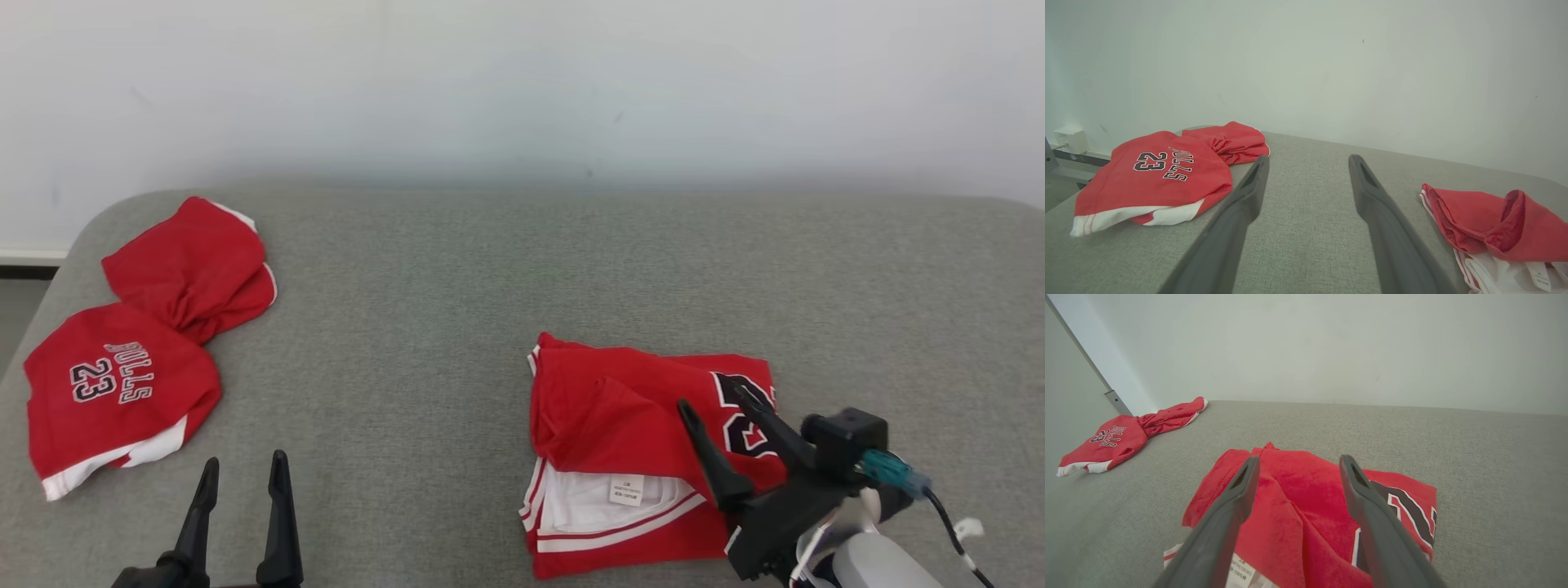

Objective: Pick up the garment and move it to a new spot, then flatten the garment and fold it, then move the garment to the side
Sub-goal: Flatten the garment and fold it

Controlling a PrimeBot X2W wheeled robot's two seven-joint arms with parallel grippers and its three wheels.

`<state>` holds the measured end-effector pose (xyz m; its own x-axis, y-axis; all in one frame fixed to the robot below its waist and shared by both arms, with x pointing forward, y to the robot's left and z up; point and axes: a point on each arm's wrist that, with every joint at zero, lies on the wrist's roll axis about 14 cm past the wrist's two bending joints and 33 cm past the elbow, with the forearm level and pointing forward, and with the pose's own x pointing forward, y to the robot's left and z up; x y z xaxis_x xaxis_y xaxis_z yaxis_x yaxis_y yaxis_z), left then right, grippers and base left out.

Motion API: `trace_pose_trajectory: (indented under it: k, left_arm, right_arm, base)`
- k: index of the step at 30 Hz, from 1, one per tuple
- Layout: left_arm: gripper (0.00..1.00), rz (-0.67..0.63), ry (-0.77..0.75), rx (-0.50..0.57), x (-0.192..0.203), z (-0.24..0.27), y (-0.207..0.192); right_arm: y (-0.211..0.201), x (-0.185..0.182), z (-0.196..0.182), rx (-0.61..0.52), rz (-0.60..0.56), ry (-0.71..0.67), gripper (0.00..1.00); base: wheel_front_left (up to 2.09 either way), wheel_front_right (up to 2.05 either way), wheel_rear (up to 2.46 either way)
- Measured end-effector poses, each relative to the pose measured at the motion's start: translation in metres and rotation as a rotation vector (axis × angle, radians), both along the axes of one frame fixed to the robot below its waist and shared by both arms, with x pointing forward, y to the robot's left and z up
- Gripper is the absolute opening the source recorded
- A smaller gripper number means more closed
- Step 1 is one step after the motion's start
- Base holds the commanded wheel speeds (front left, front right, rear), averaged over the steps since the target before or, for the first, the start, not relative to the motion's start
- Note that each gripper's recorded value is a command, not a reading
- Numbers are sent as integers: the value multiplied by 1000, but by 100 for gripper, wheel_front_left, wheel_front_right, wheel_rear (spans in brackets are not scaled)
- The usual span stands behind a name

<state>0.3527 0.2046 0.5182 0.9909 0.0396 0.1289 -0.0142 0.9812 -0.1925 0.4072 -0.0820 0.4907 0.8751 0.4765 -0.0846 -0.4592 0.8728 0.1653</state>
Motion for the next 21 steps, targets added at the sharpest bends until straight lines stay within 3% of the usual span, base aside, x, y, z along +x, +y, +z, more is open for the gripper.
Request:
trace_pose_trajectory:
  k: [7, 8, 9, 10, 11, 21]
  left_arm:
    - [100, 38, 8, -6, -6, -2, 11]
    - [100, 43, 10, -8, -7, -3, 13]
    - [100, 50, 13, -10, -8, -4, 15]
    - [100, 54, 14, -11, -9, -4, 16]
    - [100, 59, 16, -11, -10, -5, 18]
    - [100, 68, 24, -18, -10, -8, 20]
  right_arm:
    - [25, 9, -25, -64, 104, 106, 100]
    - [28, 9, -30, -71, 117, 134, 60]
    - [31, 8, -35, -79, 133, 152, 35]
    - [34, 8, -37, -81, 144, 157, 4]
    - [37, 8, -37, -77, 155, 160, 0]
    - [56, -3, -31, -48, 249, 96, 0]
  base:
    - [0, 0, 0]
    - [0, 0, 0]
    - [0, 0, 0]
    - [0, 0, 0]
    - [0, 0, 0]
    - [0, 0, 0]
